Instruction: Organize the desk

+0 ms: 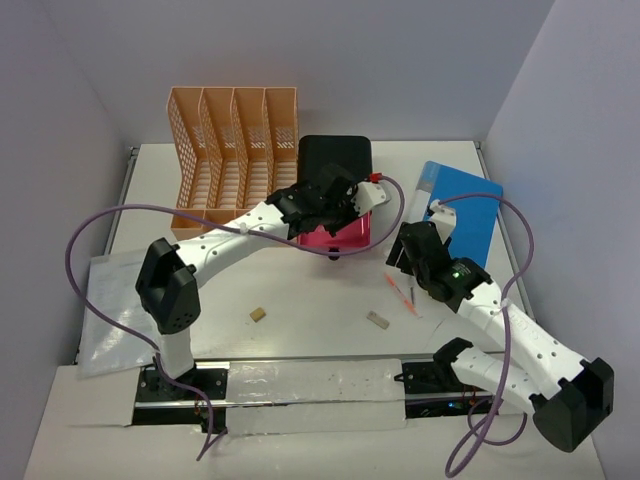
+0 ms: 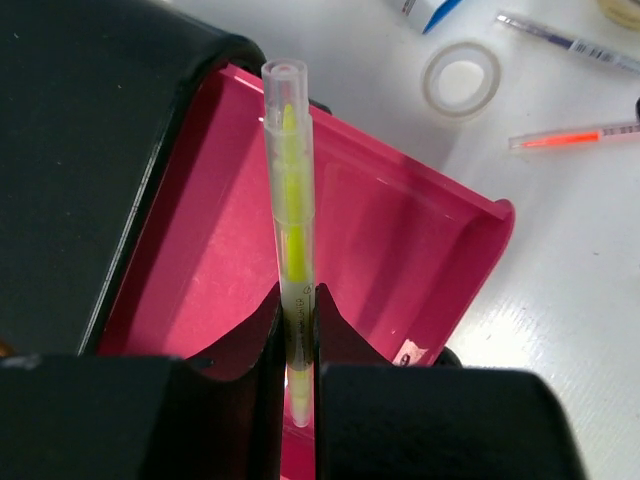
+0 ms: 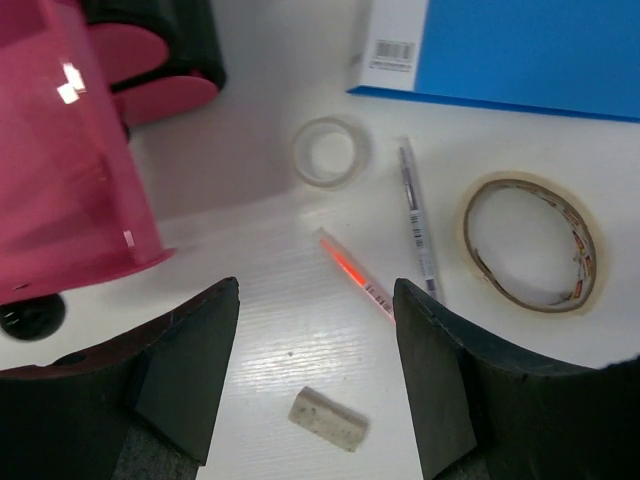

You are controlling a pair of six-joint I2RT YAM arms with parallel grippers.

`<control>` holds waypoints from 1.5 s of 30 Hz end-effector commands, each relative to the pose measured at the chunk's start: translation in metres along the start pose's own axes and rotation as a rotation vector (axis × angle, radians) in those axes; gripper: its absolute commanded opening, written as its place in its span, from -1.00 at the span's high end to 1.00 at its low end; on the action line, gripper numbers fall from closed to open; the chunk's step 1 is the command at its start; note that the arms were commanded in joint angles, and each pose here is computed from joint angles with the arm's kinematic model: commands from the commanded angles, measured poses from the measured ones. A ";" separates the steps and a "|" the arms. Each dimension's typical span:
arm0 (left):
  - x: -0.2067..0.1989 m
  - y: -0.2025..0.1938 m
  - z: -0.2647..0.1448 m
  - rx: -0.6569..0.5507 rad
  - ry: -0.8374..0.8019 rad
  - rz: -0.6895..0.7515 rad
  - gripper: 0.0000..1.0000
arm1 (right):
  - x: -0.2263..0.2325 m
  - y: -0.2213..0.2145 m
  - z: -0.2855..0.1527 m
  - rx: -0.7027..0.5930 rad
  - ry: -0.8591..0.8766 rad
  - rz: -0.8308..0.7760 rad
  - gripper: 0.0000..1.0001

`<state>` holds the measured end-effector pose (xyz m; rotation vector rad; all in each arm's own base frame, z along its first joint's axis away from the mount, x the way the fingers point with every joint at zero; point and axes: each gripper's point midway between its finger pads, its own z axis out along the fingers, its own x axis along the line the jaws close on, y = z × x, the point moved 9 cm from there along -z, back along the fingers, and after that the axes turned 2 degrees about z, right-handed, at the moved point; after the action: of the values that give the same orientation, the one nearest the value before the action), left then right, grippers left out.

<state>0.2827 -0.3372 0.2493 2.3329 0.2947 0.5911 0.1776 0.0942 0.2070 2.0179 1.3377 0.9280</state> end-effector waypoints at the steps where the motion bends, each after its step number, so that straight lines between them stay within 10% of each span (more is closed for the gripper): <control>1: 0.004 0.001 0.010 0.028 0.042 0.003 0.70 | -0.003 0.001 0.011 0.041 0.011 0.006 -0.39; 22: 0.007 0.001 0.000 0.087 0.076 -0.053 0.35 | -0.027 -0.019 0.050 0.174 -0.064 0.030 -0.31; 35: 0.041 0.006 -0.089 -0.042 0.131 -0.109 0.25 | -0.034 -0.033 0.085 0.301 -0.243 -0.026 -0.05; 45: 0.102 -0.098 -0.182 -0.039 0.333 -0.281 -0.57 | -0.033 -0.039 0.110 0.378 -0.308 -0.045 -0.02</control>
<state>0.2850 -0.1553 0.3531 2.0785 0.7033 0.8566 0.2153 0.0678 0.0937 2.2960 1.4859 0.3069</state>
